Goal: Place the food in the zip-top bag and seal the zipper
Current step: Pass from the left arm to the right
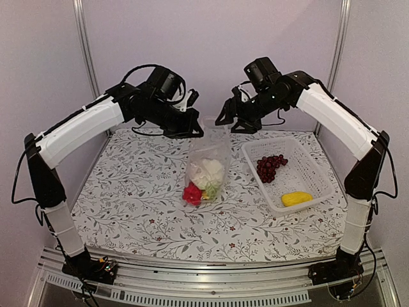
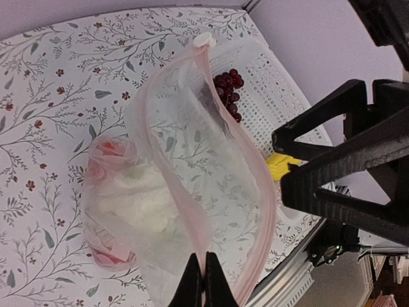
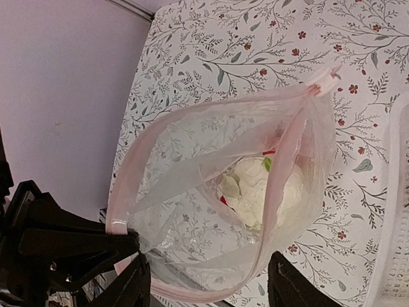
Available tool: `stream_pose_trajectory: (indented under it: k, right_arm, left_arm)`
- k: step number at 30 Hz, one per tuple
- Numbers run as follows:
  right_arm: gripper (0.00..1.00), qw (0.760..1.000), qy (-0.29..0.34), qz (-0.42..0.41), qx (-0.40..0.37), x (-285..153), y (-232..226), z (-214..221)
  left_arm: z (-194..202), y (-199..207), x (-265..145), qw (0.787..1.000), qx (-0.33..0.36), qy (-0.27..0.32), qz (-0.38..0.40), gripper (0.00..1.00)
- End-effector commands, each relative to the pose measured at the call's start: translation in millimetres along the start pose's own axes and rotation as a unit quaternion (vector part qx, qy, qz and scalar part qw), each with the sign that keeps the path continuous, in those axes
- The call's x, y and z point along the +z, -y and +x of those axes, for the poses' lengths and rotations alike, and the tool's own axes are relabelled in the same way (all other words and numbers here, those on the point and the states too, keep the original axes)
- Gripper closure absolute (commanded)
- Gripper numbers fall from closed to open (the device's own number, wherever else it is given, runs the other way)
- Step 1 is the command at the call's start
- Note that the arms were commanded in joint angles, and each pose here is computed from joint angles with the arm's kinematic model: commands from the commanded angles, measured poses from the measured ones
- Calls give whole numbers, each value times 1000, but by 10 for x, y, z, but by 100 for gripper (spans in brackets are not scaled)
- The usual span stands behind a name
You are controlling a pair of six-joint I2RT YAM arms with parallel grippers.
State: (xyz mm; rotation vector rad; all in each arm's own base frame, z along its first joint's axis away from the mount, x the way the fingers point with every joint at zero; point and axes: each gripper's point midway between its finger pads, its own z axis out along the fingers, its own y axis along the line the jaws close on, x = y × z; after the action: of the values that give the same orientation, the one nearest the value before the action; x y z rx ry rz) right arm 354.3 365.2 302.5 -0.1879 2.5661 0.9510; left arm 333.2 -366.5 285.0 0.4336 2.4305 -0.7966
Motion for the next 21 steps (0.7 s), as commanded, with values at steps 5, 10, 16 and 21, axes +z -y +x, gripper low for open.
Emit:
stream_pose_trajectory:
  k: [5, 10, 16, 21]
  right_arm:
    - [45, 997, -59, 54, 13, 327, 303, 218]
    - [81, 996, -54, 70, 13, 328, 364, 207]
    - [100, 999, -15, 29, -14, 158, 35, 127]
    - [100, 999, -30, 31, -27, 183, 2, 258]
  left_arm:
    - [-232, 326, -341, 998, 13, 41, 38, 100]
    - [-88, 220, -279, 1000, 5, 13, 11, 100]
    - [63, -59, -187, 998, -9, -22, -60, 65]
    - [-73, -21, -198, 998, -12, -3, -61, 53]
